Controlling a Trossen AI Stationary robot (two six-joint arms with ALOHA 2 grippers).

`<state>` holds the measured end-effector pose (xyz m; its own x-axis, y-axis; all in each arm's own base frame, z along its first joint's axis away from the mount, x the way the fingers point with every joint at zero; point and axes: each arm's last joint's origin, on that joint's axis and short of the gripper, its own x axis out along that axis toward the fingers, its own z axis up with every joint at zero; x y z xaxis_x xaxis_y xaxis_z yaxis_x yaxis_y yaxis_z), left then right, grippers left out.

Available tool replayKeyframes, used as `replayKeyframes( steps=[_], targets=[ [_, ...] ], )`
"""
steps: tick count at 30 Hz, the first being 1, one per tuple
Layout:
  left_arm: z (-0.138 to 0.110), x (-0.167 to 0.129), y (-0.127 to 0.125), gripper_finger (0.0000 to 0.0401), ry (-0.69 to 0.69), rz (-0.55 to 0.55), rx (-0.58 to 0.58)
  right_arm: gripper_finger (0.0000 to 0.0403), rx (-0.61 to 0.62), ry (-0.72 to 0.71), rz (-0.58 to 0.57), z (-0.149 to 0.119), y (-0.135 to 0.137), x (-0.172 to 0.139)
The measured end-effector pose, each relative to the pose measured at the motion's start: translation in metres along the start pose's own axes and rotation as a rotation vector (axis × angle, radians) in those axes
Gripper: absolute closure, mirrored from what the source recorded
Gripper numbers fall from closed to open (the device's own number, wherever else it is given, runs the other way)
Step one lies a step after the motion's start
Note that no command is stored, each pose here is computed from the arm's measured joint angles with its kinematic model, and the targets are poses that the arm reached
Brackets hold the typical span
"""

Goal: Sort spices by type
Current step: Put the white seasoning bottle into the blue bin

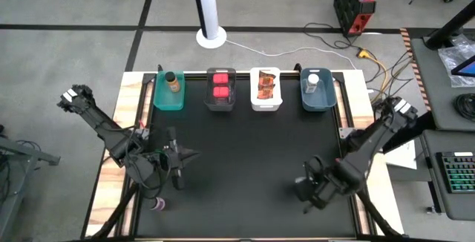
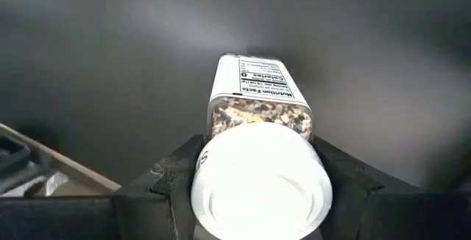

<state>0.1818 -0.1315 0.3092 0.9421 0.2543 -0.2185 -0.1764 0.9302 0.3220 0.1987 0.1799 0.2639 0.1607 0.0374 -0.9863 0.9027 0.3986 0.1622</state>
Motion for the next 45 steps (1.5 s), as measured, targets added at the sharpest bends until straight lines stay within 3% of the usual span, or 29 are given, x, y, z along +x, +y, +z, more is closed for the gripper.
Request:
replayKeyframes(
  steps=[3,9,15,22,30,35,40,45],
  targets=[
    [0.000,0.005,-0.005,0.0401,-0.003,0.003,-0.010,0.0211,-0.108,-0.100,0.017,0.024,0.007,-0.001],
    [-0.005,0.029,-0.027,0.0382,-0.003,0.029,0.004,0.0211,-0.324,-0.156,-0.014,0.083,0.015,0.003],
    [-0.003,0.053,-0.035,0.0319,0.023,0.087,-0.023,0.0211,-0.538,-0.246,0.075,0.126,0.027,-0.001],
    [-0.002,0.084,-0.046,0.0235,0.072,0.202,0.003,0.0211,-0.696,-0.355,0.062,0.151,0.028,-0.003],
    [-0.009,0.116,-0.068,0.0174,0.140,0.269,0.174,0.0211,-0.694,-0.490,-0.042,0.150,0.023,0.000],
    [-0.018,0.129,-0.069,0.0166,0.169,0.288,0.186,0.0211,-0.618,-0.491,-0.072,0.146,0.006,0.004],
    [-0.029,0.144,-0.073,0.0166,0.185,0.277,0.166,0.0211,-0.496,-0.556,0.109,0.137,-0.006,0.015],
    [-0.039,0.155,-0.084,0.0166,0.192,0.244,0.241,0.0211,-0.453,-0.641,0.336,0.130,-0.005,0.029]
  ],
)
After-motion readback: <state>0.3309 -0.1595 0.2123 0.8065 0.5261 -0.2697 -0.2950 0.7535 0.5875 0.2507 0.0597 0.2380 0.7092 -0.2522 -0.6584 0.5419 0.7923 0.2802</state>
